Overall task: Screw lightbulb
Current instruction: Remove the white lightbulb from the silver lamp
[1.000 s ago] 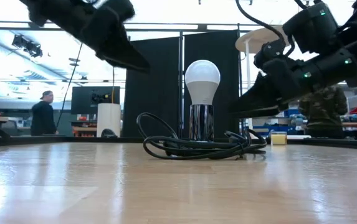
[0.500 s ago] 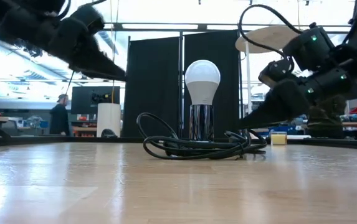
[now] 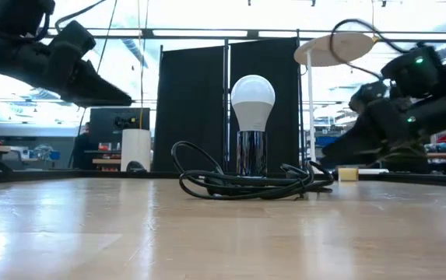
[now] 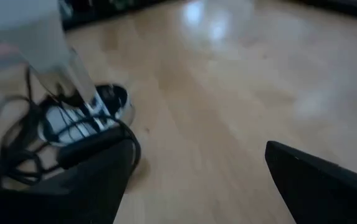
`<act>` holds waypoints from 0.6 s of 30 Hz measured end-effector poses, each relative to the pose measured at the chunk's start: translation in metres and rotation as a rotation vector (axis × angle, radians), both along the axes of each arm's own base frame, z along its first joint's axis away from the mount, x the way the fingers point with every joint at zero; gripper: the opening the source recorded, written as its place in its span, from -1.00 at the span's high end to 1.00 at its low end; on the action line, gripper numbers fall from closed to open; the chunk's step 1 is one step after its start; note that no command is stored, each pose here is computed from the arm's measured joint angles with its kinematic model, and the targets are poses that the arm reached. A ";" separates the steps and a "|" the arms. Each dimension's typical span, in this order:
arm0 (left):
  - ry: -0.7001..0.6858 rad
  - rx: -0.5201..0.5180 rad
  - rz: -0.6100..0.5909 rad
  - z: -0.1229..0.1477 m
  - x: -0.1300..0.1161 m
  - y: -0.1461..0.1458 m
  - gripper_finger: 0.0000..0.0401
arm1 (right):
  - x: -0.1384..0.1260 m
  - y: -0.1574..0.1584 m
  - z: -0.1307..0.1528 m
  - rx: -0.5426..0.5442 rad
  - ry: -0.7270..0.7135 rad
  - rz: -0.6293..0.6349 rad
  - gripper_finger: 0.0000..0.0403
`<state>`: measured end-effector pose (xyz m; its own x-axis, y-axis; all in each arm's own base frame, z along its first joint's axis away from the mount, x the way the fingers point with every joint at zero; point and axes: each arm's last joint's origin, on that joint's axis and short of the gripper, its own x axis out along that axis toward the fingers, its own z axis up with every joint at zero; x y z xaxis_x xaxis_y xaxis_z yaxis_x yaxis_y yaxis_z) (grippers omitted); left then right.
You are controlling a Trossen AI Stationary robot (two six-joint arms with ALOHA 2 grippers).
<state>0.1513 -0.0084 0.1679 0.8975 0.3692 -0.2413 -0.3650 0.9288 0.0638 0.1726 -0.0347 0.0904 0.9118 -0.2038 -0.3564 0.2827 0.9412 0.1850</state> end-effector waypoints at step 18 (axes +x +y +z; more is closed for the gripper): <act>-0.045 -0.106 -0.061 -0.001 0.002 -0.003 -0.05 | 0.002 -0.002 0.008 0.145 -0.116 -0.092 -0.85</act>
